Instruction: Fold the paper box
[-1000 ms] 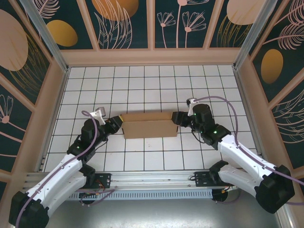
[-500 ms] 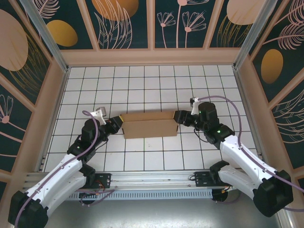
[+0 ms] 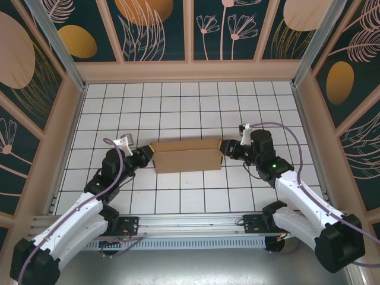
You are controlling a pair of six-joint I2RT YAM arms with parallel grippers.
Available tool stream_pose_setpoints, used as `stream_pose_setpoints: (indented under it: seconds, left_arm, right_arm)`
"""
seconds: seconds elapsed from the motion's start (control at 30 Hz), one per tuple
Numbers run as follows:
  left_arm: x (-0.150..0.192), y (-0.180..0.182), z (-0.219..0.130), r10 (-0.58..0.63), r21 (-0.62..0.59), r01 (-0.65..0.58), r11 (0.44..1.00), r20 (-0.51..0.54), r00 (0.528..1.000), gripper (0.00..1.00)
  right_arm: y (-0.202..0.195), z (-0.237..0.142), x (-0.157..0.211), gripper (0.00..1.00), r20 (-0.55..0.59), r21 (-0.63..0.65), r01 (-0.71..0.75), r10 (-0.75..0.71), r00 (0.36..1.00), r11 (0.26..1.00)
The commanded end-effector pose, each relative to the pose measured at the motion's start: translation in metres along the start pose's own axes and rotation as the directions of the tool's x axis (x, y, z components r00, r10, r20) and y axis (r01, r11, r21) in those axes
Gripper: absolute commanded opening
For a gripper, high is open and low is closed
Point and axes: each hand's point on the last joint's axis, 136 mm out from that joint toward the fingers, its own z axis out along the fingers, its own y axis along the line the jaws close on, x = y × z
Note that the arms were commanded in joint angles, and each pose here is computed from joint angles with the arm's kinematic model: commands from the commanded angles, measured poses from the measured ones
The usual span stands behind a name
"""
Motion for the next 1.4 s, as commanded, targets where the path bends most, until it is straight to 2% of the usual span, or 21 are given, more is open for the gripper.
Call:
stream_pose_setpoints:
  seconds: [0.0,0.1,0.23,0.33,0.47,0.6,0.7,0.83,1.0,1.13,1.3,1.37]
  left_arm:
    - [0.061,0.079,-0.007,-0.018,-0.274,-0.039,0.961,-0.203,0.979,0.23]
    - [0.063,0.080,-0.007,-0.021,-0.271,-0.035,0.962,-0.203,0.979,0.22]
    - [0.069,0.084,-0.006,-0.032,-0.277,-0.030,0.960,-0.218,0.975,0.16]
    - [0.079,0.087,-0.005,-0.046,-0.280,-0.025,0.960,-0.242,0.969,0.12]
    - [0.099,0.087,-0.002,-0.051,-0.267,-0.034,0.963,-0.302,0.952,0.09]
    - [0.066,0.049,0.003,-0.005,-0.172,-0.034,0.985,-0.220,0.976,0.12]
    - [0.042,0.014,0.006,0.004,-0.055,-0.012,0.998,-0.155,0.988,0.21]
    - [0.022,-0.024,0.012,0.007,0.083,0.002,0.997,-0.102,0.995,0.30]
    - [-0.014,-0.039,0.033,0.067,0.049,-0.067,0.997,0.000,0.998,0.30]
    - [-0.042,-0.061,0.065,0.105,0.067,-0.109,0.992,0.064,0.992,0.27]
    - [-0.080,-0.087,0.103,0.193,0.066,-0.203,0.977,0.128,0.973,0.26]
    - [-0.094,-0.090,0.114,0.231,0.049,-0.242,0.969,0.164,0.959,0.24]
  right_arm:
    - [-0.048,0.008,0.035,0.34,-0.088,0.170,-0.048,0.064,0.994,0.984]
    - [-0.075,0.008,0.054,0.27,-0.134,0.296,-0.064,0.108,0.985,0.953]
    - [-0.089,0.006,0.071,0.21,-0.176,0.359,-0.085,0.157,0.972,0.929]
    - [-0.093,0.006,0.086,0.16,-0.216,0.367,-0.103,0.193,0.957,0.925]
    - [-0.083,0.010,0.092,0.17,-0.239,0.319,-0.126,0.209,0.948,0.939]
    - [-0.042,0.011,0.057,0.20,-0.152,0.144,-0.144,0.165,0.974,0.979]
    - [-0.007,0.010,0.032,0.23,-0.110,0.000,-0.151,0.150,0.982,0.989]
    - [0.024,0.011,0.000,0.24,-0.068,-0.088,-0.116,0.110,0.992,0.989]
    - [0.047,0.016,-0.055,0.24,0.039,-0.113,-0.014,0.018,0.999,0.993]
    - [0.053,0.027,-0.106,0.24,0.121,-0.156,0.001,0.018,0.993,0.988]
    - [0.052,0.038,-0.159,0.24,0.220,-0.176,0.055,-0.016,0.975,0.983]
    - [0.045,0.042,-0.168,0.24,0.259,-0.182,0.077,-0.028,0.965,0.980]
